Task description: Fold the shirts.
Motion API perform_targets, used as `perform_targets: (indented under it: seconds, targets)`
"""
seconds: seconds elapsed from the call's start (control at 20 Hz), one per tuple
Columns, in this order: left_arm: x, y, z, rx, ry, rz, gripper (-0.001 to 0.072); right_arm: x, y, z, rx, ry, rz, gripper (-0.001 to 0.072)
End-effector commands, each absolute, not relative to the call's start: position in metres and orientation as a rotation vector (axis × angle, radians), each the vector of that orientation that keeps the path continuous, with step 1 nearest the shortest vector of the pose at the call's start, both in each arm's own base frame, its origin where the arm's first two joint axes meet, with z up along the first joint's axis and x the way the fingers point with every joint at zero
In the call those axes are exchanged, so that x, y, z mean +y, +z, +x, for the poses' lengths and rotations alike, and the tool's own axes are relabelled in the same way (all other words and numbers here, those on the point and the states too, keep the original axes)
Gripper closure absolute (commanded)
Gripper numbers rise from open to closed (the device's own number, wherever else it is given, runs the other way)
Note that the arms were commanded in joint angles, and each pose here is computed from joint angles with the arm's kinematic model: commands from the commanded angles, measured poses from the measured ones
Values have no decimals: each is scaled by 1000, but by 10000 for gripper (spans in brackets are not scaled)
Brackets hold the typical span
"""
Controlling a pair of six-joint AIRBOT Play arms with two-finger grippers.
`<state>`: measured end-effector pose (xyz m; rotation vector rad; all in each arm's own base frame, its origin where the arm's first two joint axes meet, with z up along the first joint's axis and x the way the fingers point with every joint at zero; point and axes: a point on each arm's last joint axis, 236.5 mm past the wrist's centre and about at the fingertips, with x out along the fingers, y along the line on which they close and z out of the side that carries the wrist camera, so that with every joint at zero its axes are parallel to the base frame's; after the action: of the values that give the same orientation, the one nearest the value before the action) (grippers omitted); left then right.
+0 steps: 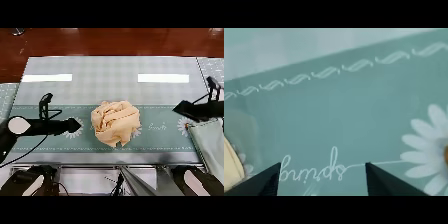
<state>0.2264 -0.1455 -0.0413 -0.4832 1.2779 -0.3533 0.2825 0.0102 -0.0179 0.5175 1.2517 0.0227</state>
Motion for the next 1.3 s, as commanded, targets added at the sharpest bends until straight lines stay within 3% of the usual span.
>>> perform_targets:
  seconds: [0.0, 0.2, 0.35, 0.4, 0.45, 0.5, 0.9, 0.95, 1.1, 1.25]
  targets:
    - [-181, -43, 262, 1141, -438, -683, 8, 49, -48, 251, 1280, 134, 679, 100]
    - [-227, -46, 276, 1115, -608, -727, 8, 83, -51, 248, 1306, 223, 582, 100]
    - [-245, -57, 286, 1167, -630, -738, 11, 115, -61, 237, 1391, 271, 595, 100]
    - [-247, -58, 291, 1178, -639, -744, 147, 130, -66, 231, 1427, 309, 579, 100]
    - [-250, -58, 295, 1191, -653, -753, 577, 142, -71, 228, 1452, 338, 570, 100]
    - [-253, -56, 298, 1198, -667, -761, 688, 155, -75, 226, 1471, 364, 559, 100]
    - [-258, -42, 303, 1194, -724, -776, 688, 206, -99, 251, 1553, 445, 479, 103]
    - [-258, -41, 302, 1195, -726, -777, 688, 210, -101, 256, 1555, 454, 468, 205]
    - [-258, -27, 308, 1194, -734, -853, 688, 208, -96, 272, 1535, 481, 396, 689]
    - [-245, 67, 348, 969, -905, -926, 689, 192, -46, 310, 1470, 536, 142, 689]
